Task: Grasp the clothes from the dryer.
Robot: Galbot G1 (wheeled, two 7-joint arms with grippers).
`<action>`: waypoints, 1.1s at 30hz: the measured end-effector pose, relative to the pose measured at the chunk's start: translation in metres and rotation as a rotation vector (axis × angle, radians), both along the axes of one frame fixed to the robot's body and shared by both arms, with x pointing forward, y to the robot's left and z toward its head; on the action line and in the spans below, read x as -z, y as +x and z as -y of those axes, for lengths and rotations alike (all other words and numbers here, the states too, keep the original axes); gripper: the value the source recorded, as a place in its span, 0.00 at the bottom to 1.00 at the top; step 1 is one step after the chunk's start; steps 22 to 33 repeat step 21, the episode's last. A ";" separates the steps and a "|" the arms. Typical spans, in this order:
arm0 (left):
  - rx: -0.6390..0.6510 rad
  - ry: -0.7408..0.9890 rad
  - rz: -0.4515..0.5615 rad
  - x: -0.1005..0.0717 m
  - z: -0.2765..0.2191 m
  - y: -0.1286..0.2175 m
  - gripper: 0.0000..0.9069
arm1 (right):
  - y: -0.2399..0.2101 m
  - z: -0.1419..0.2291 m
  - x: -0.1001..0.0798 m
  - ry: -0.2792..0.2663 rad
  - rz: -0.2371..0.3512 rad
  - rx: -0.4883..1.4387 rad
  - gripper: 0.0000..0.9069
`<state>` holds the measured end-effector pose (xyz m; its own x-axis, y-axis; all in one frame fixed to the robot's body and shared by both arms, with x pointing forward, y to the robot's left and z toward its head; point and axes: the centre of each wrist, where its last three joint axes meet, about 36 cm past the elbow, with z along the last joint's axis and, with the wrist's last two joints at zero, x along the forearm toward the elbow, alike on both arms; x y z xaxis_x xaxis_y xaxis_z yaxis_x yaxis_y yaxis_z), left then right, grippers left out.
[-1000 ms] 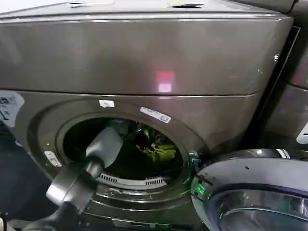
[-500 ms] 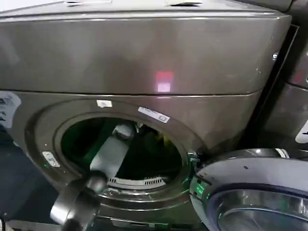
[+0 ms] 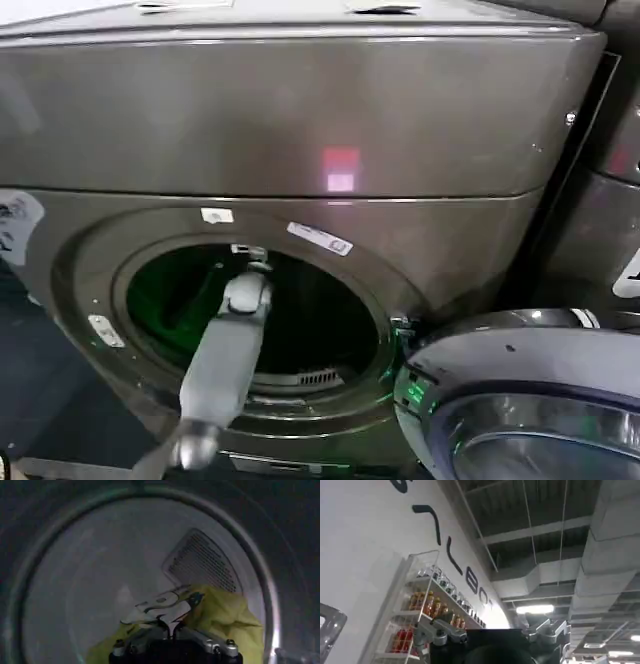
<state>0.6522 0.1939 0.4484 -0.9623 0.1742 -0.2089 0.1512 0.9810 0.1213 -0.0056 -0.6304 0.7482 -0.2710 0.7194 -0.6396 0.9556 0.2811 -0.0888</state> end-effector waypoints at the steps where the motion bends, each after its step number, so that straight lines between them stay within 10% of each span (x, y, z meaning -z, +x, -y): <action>1: -0.010 -0.006 0.003 0.000 0.000 -0.003 0.00 | -0.001 0.000 0.000 0.000 0.001 0.003 1.00; 33: -0.076 -0.069 0.006 -0.004 -0.005 -0.024 0.00 | -0.011 -0.002 -0.005 0.000 -0.005 0.029 1.00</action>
